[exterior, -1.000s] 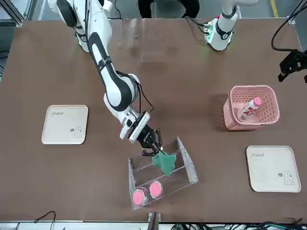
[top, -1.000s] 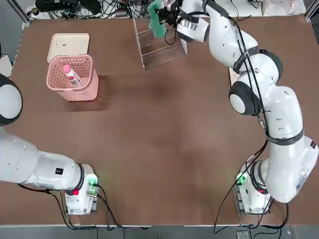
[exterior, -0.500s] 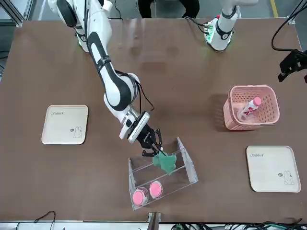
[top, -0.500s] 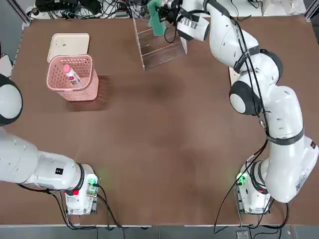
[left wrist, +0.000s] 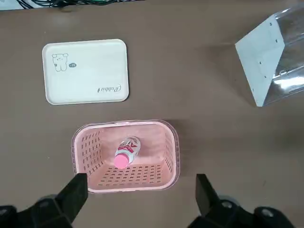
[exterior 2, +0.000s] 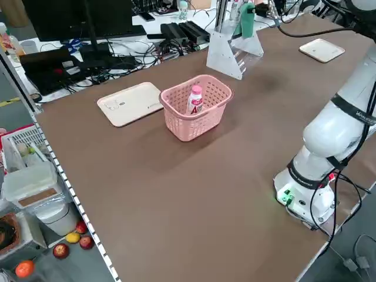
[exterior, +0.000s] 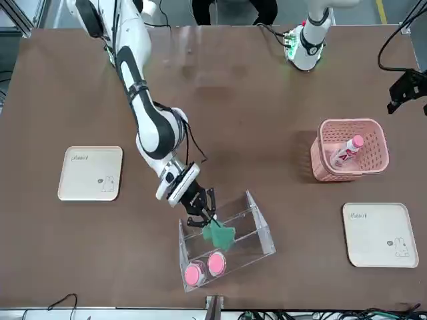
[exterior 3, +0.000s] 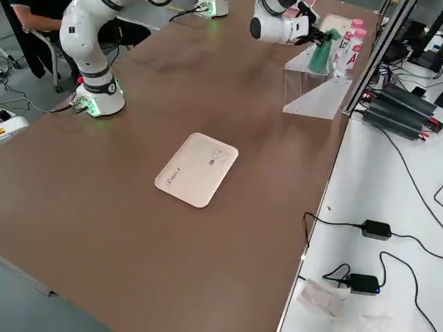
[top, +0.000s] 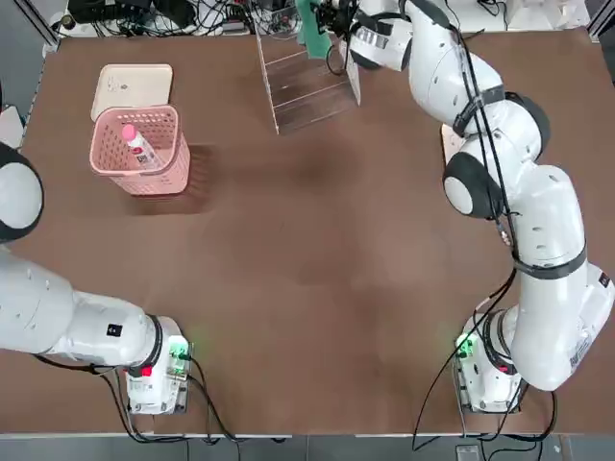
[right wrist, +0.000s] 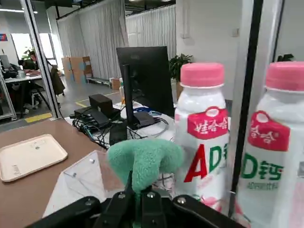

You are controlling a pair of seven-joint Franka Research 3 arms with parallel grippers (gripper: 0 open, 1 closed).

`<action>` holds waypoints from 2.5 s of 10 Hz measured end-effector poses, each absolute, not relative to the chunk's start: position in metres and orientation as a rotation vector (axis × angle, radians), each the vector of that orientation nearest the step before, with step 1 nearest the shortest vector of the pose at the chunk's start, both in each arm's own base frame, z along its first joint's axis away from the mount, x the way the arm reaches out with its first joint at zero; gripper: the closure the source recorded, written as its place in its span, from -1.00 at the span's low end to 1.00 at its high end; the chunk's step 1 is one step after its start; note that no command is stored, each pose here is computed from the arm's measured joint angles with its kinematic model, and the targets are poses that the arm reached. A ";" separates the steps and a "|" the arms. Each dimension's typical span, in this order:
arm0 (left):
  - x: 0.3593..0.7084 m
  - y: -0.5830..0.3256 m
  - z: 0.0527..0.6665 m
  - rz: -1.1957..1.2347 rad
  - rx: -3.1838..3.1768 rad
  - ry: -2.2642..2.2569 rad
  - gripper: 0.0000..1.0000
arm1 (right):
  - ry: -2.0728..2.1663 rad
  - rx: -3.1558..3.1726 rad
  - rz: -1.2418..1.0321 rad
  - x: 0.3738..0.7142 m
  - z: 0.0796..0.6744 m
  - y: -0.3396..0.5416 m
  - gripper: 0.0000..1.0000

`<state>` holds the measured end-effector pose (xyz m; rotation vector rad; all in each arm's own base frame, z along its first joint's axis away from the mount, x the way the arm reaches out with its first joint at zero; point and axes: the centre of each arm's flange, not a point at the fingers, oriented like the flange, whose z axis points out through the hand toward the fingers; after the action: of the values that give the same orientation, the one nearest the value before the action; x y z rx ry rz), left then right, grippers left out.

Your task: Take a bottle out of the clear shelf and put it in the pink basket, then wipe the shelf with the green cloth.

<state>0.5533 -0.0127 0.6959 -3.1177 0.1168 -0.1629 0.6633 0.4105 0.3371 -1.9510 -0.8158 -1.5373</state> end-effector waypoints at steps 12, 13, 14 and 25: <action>0.553 -0.011 0.696 -0.163 -3.118 0.111 -1.00 | -0.839 -1.978 -1.566 0.685 0.324 0.388 0.88; 0.553 -0.011 0.696 -0.163 -3.118 0.111 -1.00 | -0.866 -2.000 -1.583 0.697 0.324 0.365 0.88; 0.553 -0.011 0.696 -0.163 -3.118 0.111 -1.00 | -0.897 -2.010 -1.594 0.705 0.326 0.347 0.88; 0.553 -0.010 0.696 -0.163 -3.118 0.110 -1.00 | -0.787 -1.877 -1.449 0.646 0.316 0.457 0.88</action>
<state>0.5534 -0.0103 0.6958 -3.1177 0.1097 -0.1627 0.6461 0.4572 0.3164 -1.8765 -0.7870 -1.4494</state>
